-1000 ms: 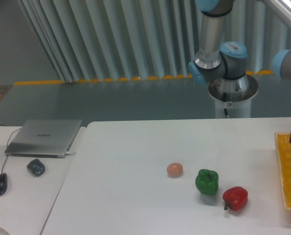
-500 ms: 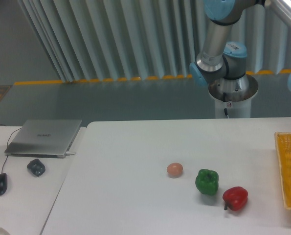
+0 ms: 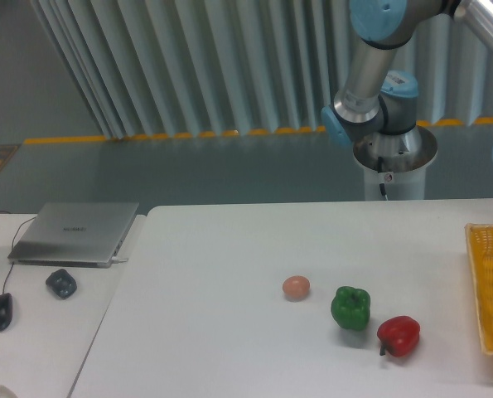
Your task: Place the triangular bread on the table
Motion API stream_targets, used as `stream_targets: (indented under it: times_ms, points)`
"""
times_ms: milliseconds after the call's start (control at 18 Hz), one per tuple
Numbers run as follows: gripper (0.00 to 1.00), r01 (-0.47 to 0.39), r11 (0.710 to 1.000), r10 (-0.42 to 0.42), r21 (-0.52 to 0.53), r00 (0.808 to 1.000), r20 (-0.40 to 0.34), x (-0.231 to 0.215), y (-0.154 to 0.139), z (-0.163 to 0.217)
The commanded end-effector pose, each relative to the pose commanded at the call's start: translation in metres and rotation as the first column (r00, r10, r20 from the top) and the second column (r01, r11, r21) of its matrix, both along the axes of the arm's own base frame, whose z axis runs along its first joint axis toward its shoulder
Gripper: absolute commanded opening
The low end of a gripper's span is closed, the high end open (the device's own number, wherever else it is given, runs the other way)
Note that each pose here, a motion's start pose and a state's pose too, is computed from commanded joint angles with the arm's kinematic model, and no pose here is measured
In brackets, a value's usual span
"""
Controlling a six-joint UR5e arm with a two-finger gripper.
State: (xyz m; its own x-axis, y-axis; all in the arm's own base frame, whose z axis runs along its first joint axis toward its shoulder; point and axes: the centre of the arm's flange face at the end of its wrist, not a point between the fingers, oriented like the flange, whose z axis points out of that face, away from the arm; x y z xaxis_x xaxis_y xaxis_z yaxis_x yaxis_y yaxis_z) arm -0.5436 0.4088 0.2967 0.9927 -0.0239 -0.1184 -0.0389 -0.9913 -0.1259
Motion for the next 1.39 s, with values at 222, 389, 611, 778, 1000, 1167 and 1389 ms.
stream_targets:
  times_ms: [222, 389, 611, 778, 1000, 1167, 1389]
  points:
    - [1.0, 0.0, 1.0, 0.0, 0.001, 1.0, 0.004, 0.0, 0.001, -0.001]
    - [1.0, -0.001, 1.0, 0.001, -0.002, 1.0, 0.011, -0.002, 0.0, -0.006]
    - [1.0, -0.001, 1.0, 0.001, -0.003, 1.0, 0.009, -0.003, 0.0, -0.005]
    - [1.0, -0.015, 1.0, 0.015, 0.0, 1.0, 0.007, -0.011, -0.007, -0.004]
    - [1.0, -0.02, 1.0, 0.02, -0.003, 1.0, 0.006, -0.013, -0.009, -0.005]
    - [1.0, -0.019, 1.0, 0.019, -0.004, 1.0, 0.007, -0.012, -0.007, -0.006]
    - [1.0, -0.013, 1.0, 0.013, -0.009, 1.0, 0.013, -0.009, -0.004, -0.01]
